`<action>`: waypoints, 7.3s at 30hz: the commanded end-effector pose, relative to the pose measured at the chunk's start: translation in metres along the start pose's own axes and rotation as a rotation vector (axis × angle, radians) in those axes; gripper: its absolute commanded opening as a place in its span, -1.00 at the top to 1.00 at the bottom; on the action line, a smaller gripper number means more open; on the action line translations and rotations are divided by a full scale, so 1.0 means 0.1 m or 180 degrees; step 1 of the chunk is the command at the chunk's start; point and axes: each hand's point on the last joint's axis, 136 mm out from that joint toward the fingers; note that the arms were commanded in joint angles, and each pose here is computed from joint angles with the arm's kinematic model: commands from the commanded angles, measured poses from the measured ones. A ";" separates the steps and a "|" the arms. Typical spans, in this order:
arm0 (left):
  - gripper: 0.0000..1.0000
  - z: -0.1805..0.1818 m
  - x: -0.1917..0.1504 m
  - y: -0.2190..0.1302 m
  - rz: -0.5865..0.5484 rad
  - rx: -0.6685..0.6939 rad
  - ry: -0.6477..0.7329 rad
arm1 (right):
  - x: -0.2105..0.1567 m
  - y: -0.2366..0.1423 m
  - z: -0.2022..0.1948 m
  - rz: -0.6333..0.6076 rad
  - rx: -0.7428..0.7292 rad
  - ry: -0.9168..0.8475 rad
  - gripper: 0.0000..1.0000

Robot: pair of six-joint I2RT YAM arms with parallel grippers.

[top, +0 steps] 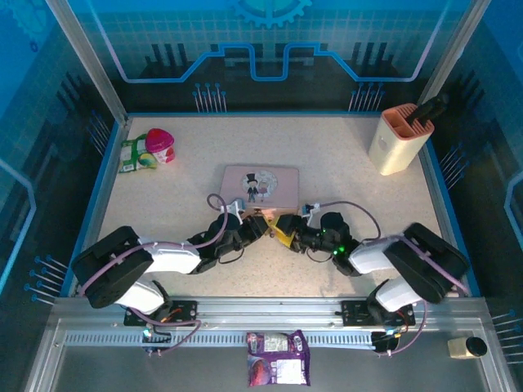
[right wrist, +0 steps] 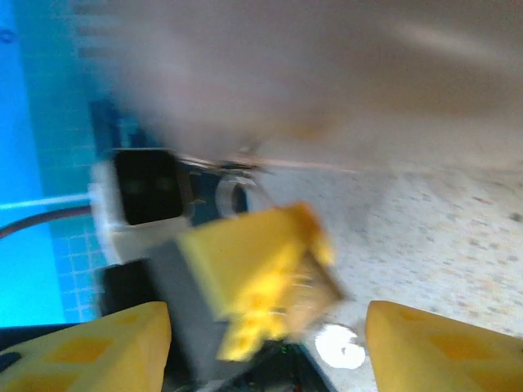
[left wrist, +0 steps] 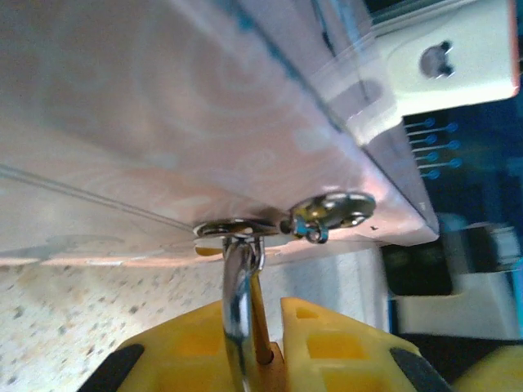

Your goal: Unlock a padlock with a key

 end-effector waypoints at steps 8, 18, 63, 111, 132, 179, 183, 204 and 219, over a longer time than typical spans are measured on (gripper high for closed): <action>0.99 -0.24 0.15 -0.08 0.0005 -0.0209 0.0079 | 0.24 -0.83 -0.10 -0.0822 -0.1487 -0.1680 -0.32; 1.00 -0.23 0.18 -0.13 0.0077 0.0008 0.0145 | -0.18 -0.84 0.15 -0.1380 -0.0952 -0.4335 -0.26; 1.00 -0.24 0.20 -0.43 -0.0030 0.0125 0.0152 | -0.56 0.16 -0.27 -0.1774 -0.1168 -0.5821 0.46; 1.00 -0.25 0.14 -0.37 0.0034 0.0088 0.0106 | -0.48 0.36 -0.23 -0.1715 -0.1225 -0.5047 0.76; 0.85 -0.13 0.06 -0.28 0.0091 0.0174 0.0105 | -0.61 0.35 -0.44 -0.1280 -0.0741 -0.3693 1.00; -0.53 0.48 0.61 -0.78 -0.0229 0.1002 0.0551 | 0.33 -0.18 -0.65 -0.1676 -0.1445 -0.2886 1.00; -0.57 0.46 0.60 -0.73 -0.0192 0.0968 0.0573 | 0.26 -0.09 -0.66 -0.1566 -0.1304 -0.2808 1.00; -0.65 0.51 0.67 -0.75 -0.0251 0.1005 0.0636 | 0.22 -0.05 -0.89 -0.1369 -0.1088 -0.2507 0.24; -0.70 0.52 0.98 -0.60 -0.0199 0.0999 0.0789 | 0.42 -0.09 -0.47 -0.0628 -0.1076 -0.2118 0.23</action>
Point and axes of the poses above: each hand's point on the last joint's axis, 136 mm out from that joint toward the fingers, its own y axis out along the fingers, its own z axis along the line the jaws close on, x = y × z, and after that the axes turned 13 degrees about y, right-handed
